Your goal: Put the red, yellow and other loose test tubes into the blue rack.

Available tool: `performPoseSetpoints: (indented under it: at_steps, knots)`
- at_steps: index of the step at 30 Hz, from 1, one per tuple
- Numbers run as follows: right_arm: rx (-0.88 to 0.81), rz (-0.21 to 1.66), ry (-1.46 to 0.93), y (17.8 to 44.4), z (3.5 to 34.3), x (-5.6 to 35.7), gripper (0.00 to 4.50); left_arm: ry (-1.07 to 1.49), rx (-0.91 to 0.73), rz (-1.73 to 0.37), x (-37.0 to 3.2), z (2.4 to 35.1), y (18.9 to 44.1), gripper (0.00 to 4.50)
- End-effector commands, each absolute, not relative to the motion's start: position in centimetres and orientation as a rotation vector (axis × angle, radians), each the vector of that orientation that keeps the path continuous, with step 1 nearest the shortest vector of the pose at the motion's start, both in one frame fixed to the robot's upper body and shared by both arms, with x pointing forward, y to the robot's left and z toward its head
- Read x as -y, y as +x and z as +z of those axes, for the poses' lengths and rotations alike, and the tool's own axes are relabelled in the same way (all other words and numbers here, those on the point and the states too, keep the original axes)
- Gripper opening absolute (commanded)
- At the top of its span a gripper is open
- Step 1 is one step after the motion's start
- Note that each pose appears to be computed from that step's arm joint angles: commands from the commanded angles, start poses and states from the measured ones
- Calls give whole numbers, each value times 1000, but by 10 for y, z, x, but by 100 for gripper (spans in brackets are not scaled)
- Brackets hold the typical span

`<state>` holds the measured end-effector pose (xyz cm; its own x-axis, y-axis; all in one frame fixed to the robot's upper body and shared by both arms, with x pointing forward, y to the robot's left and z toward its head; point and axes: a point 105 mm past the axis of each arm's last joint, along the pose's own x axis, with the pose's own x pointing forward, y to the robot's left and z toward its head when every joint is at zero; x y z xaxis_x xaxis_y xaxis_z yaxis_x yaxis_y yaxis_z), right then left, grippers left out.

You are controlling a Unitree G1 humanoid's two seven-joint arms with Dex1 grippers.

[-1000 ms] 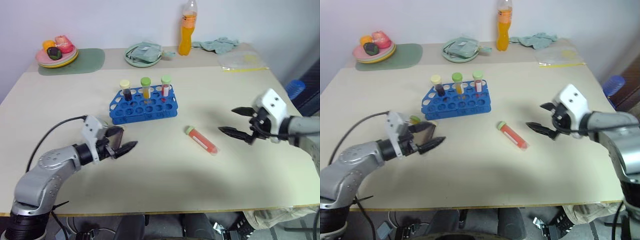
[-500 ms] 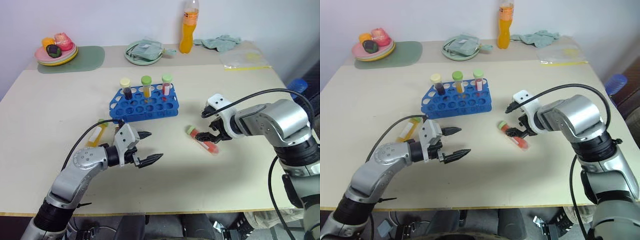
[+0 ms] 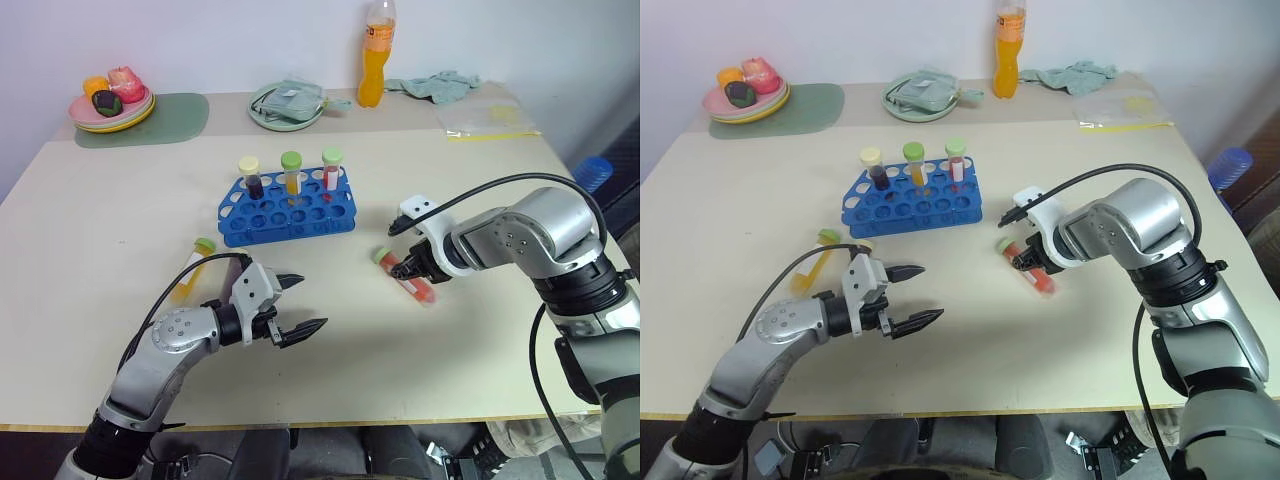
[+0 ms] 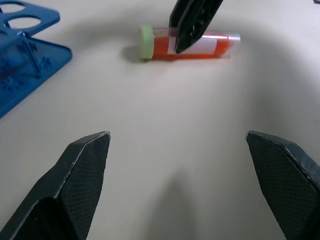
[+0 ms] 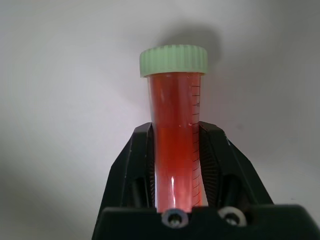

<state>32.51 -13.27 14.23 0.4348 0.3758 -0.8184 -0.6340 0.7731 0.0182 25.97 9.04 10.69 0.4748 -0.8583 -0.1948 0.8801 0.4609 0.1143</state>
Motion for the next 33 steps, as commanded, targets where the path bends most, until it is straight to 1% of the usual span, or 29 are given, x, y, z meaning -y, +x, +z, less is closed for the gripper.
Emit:
performPoseSetpoints:
  at_steps: [1,3,4,5,8,12,15,19,24,33]
  knots:
    - [-471,803,-213,331,216,103,101,217,-69,-1008,-102,116,264,450]
    - [-131,809,-171,336,255,97,101,194,-58,-956,-110,118,269,450]
    - [-5,799,-143,336,268,95,101,174,-45,-927,-113,121,273,450]
    - [69,792,-124,335,273,94,101,155,-33,-903,-115,123,276,450]
    - [223,771,-99,335,274,87,101,104,5,-824,-122,130,286,450]
    - [386,651,-10,356,254,63,101,41,50,-681,-135,138,307,450]
    - [412,622,8,364,236,47,101,44,62,-647,-137,141,313,450]
    - [406,581,25,376,217,36,101,48,61,-648,-137,145,311,450]
    - [405,580,26,383,207,29,101,59,52,-642,-137,147,310,450]
    - [376,550,23,398,192,25,101,64,54,-640,-136,160,303,450]
